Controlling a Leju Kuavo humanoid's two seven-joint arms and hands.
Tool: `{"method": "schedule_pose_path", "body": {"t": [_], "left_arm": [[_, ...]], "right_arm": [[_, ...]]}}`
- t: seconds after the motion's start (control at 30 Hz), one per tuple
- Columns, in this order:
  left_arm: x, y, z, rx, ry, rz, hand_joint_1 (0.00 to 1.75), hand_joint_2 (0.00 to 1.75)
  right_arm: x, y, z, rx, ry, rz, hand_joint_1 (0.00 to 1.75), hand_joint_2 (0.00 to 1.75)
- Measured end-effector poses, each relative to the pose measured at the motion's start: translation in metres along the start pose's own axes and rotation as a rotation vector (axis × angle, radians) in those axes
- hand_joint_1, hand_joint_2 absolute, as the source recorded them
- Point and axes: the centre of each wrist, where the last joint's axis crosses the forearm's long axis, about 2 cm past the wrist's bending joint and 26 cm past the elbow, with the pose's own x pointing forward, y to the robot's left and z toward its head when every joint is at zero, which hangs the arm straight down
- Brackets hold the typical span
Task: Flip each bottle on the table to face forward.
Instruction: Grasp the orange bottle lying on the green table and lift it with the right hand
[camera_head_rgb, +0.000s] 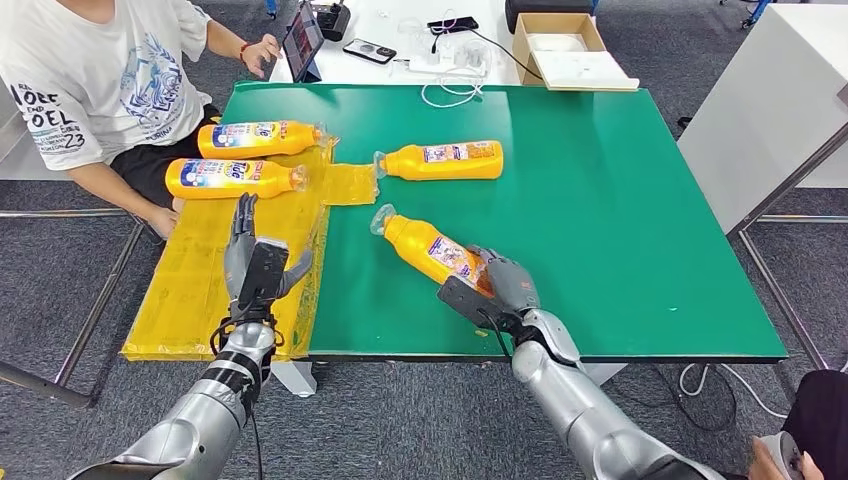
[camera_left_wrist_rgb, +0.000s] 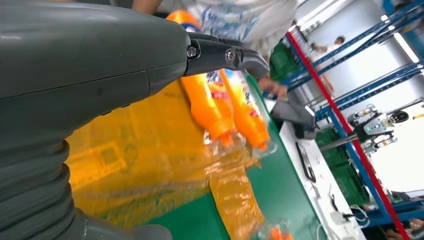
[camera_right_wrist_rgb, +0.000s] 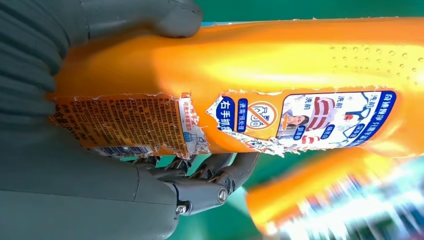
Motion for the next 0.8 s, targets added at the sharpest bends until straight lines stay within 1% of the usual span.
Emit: {"method": "schedule_pose_path", "body": {"t": [0.07,0.17,0.2,0.27,0.43,0.53,0.63,0.73,0.8], "left_arm": [[0.001,-0.002,0.002,-0.013,0.026,0.058,0.0,1.75],[0.006,-0.007,0.003,-0.032,0.075,0.164,0.0,1.75],[0.007,-0.009,0.003,-0.035,0.084,0.188,0.0,1.75],[0.01,-0.01,0.002,-0.036,0.09,0.215,0.0,1.75],[0.017,-0.017,0.001,-0.087,0.129,0.344,0.0,1.75],[0.024,-0.023,0.001,-0.168,0.172,0.506,0.0,1.75],[0.032,-0.029,0.003,-0.274,0.197,0.722,0.0,1.75],[0.04,-0.032,0.006,-0.376,0.172,0.904,0.0,1.75],[0.044,-0.033,0.009,-0.422,0.147,0.963,0.0,1.75]], "right_arm": [[0.01,0.0,0.005,-0.164,-0.077,-0.047,1.75,1.75],[0.03,-0.01,0.01,-0.439,-0.182,-0.104,1.75,1.75],[0.035,-0.015,0.011,-0.505,-0.201,-0.119,1.75,1.75],[0.042,-0.023,0.014,-0.586,-0.219,-0.142,1.75,1.75],[0.05,-0.036,0.023,-0.736,-0.296,-0.141,1.75,1.75],[0.054,-0.042,0.028,-0.797,-0.345,-0.126,1.75,1.75],[0.055,-0.044,0.032,-0.812,-0.369,-0.118,1.75,1.75],[0.053,-0.041,0.035,-0.792,-0.387,-0.118,1.75,1.75],[0.053,-0.037,0.038,-0.777,-0.396,-0.119,1.75,1.75]]}}
